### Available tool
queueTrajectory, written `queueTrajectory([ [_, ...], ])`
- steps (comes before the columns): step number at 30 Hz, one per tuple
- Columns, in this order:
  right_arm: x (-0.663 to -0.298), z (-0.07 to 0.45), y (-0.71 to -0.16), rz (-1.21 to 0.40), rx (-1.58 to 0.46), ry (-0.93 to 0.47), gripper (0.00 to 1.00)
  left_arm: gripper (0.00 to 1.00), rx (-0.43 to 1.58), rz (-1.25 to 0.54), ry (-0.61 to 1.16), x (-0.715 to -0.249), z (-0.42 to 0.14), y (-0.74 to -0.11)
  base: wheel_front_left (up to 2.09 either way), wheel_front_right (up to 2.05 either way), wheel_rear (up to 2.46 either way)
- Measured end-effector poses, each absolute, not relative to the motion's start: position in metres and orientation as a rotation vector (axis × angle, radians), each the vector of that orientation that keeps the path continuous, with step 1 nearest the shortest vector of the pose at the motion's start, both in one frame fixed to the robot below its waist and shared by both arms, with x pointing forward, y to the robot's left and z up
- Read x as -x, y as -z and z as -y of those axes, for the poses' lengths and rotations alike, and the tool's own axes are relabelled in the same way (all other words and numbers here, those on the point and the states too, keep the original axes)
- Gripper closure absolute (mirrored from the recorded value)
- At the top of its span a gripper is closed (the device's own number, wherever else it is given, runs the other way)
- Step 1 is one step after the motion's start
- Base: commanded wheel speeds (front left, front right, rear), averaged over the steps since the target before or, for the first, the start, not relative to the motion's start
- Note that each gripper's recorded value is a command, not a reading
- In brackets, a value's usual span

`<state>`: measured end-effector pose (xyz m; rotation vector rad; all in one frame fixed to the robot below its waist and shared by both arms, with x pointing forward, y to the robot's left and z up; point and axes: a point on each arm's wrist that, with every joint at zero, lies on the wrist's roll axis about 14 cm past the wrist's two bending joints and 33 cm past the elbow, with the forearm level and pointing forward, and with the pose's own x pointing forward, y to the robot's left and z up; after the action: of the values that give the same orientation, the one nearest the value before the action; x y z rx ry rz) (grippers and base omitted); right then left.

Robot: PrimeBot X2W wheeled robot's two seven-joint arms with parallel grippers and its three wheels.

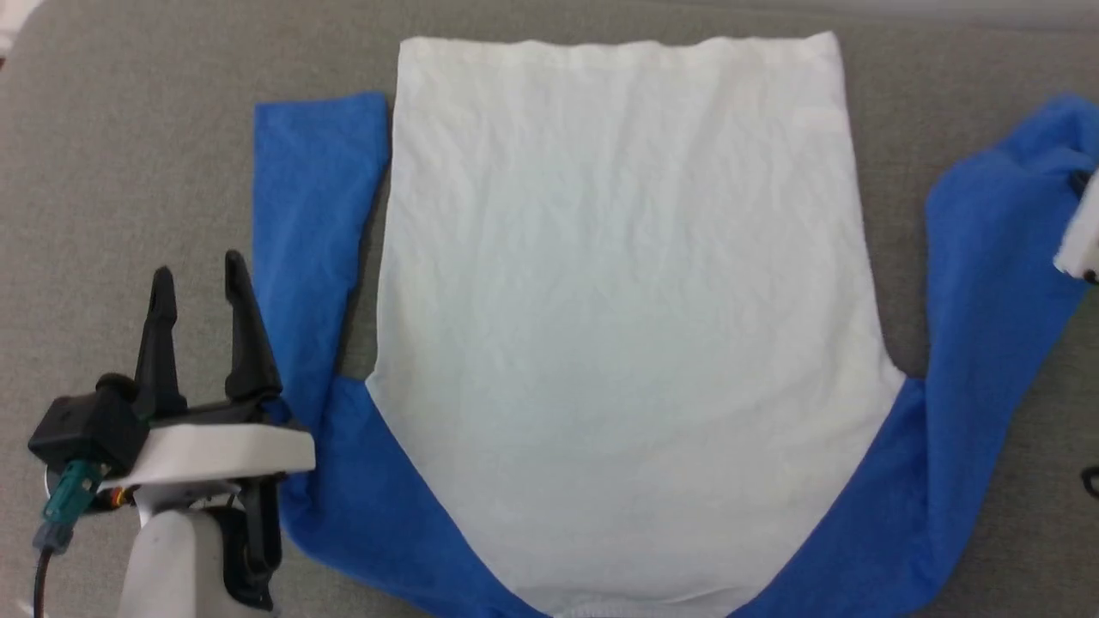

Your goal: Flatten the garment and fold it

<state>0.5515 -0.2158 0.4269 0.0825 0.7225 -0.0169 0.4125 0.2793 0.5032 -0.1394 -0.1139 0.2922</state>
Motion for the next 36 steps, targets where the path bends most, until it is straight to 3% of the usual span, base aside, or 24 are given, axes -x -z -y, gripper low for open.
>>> queueTrajectory([
  [4, -0.523, 0.254, -0.453, -0.615, -0.159, 0.109, 1.00, 0.00, 0.149, 0.130, -0.300, -0.397, -0.281, -0.511, 0.00, 0.00, 0.00],
  [13, -0.429, 0.339, -0.475, -0.549, -0.227, 0.348, 1.00, 0.00, 0.178, 0.189, -0.276, -0.380, -0.271, -0.532, 0.00, 0.00, 0.00],
  [20, -0.401, 0.366, -0.502, -0.457, -0.224, 0.438, 1.00, 0.00, 0.190, 0.216, -0.251, -0.379, -0.263, -0.541, 0.00, 0.00, 0.00],
  [28, -0.425, 0.303, -0.549, -0.331, -0.142, 0.211, 1.00, 0.00, 0.194, 0.227, -0.241, -0.376, -0.260, -0.545, 0.00, 0.00, 0.00],
  [36, -0.431, 0.188, -0.564, -0.324, -0.068, -0.149, 1.00, 0.00, 0.198, 0.237, -0.233, -0.373, -0.257, -0.549, 0.00, 0.00, 0.00],
])
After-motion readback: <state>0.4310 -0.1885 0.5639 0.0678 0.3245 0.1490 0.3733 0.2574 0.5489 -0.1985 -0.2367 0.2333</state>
